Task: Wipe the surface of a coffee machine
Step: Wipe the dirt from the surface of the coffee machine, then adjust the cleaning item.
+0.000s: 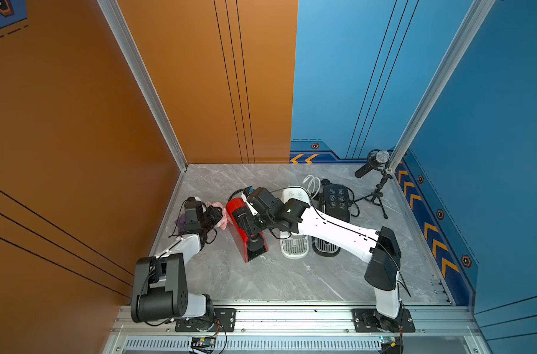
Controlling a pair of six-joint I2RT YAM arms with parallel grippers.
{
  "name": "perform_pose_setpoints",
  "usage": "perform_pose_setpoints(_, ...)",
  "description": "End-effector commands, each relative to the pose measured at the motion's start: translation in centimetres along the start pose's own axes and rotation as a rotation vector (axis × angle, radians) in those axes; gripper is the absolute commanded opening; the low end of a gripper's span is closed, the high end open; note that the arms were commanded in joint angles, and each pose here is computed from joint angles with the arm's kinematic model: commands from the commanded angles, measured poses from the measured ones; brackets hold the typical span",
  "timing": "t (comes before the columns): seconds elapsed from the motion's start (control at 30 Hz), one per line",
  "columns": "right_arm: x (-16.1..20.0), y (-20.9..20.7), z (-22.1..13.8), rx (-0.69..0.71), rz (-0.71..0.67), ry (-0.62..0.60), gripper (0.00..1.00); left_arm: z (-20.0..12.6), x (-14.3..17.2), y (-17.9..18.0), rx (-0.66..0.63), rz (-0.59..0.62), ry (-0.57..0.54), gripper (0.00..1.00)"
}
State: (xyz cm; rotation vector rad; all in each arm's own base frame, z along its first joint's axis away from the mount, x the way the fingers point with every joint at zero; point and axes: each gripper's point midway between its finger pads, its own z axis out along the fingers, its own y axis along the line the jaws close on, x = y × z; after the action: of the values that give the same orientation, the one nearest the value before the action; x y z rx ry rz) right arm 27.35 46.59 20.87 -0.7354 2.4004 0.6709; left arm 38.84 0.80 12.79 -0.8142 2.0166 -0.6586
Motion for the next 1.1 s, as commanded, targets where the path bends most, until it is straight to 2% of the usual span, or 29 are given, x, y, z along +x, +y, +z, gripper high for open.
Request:
perform_pose_setpoints(0.0, 4.1, 0.1, 0.6, 0.013, 0.000, 0.150, 0.68, -3.0, 0.2, -1.1, -0.054, 0.008, 0.028, 0.00)
perform_pose_setpoints(0.07, 3.3, 0.2, 0.1, 0.005, 0.009, 0.129, 0.69, -5.1, -0.9, -1.5, -0.099, 0.035, -0.013, 0.00)
perform_pose_setpoints(0.23, 1.3, 1.1, -1.8, -0.037, 0.018, 0.078, 0.74, -9.1, -1.6, -2.4, -0.094, 0.051, -0.056, 0.00)
perform_pose_setpoints(0.37, 0.1, 1.9, -3.8, -0.067, -0.016, 0.033, 0.80, -10.9, -1.3, -3.2, -0.050, 0.070, -0.072, 0.00)
perform_pose_setpoints(0.5, -0.7, 2.7, -5.5, -0.092, -0.044, 0.001, 0.81, -12.6, -1.6, -3.9, -0.027, 0.101, -0.104, 0.00)
perform_pose_setpoints(0.8, -2.3, 4.1, -11.3, -0.219, -0.066, -0.071, 0.78, -16.0, -1.3, -9.6, 0.203, 0.265, -0.089, 0.00)
perform_pose_setpoints(0.93, -2.9, 5.1, -11.9, -0.343, -0.026, -0.074, 0.74, -17.9, -1.1, -12.2, 0.302, 0.349, -0.098, 0.00)
perform_pose_setpoints(1.07, -3.3, 7.1, -11.6, -0.482, -0.004, -0.060, 0.72, -19.4, 0.0, -15.3, 0.461, 0.415, -0.077, 0.00)
